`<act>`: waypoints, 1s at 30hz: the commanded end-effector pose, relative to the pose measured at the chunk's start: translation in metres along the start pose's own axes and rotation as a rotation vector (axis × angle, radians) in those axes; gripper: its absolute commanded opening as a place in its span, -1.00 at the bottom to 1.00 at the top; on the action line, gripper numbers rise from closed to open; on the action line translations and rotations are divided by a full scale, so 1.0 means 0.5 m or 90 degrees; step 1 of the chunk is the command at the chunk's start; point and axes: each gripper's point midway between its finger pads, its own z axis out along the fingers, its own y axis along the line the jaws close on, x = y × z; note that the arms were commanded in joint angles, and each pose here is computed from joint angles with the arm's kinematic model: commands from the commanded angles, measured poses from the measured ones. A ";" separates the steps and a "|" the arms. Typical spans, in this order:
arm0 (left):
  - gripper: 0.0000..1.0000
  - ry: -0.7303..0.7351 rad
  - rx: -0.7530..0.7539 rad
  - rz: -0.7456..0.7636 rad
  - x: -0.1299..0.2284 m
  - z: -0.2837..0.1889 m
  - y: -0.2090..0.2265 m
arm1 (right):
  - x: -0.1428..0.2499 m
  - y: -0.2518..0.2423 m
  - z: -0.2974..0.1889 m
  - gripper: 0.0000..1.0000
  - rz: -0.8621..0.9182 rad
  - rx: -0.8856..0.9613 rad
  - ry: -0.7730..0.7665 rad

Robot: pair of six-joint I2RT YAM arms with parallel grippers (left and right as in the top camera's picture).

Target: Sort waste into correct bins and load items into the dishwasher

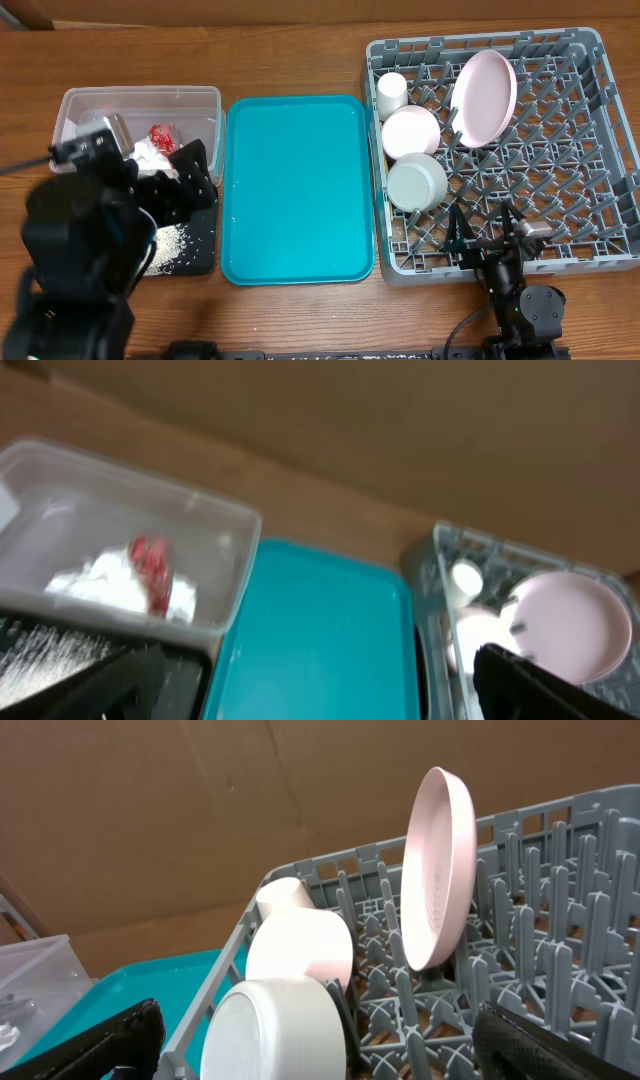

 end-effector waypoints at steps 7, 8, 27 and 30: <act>1.00 -0.194 0.064 0.013 0.052 0.031 0.034 | 0.000 -0.007 0.000 1.00 0.001 0.009 -0.007; 1.00 -0.210 0.068 0.013 0.058 0.036 0.039 | 0.001 -0.007 0.000 1.00 0.001 0.009 -0.007; 1.00 -0.330 0.099 0.011 0.271 0.146 0.151 | 0.000 -0.007 0.000 1.00 0.001 0.009 -0.007; 1.00 -0.326 0.081 0.012 0.294 0.158 0.169 | 0.001 -0.007 0.000 1.00 0.001 0.009 -0.007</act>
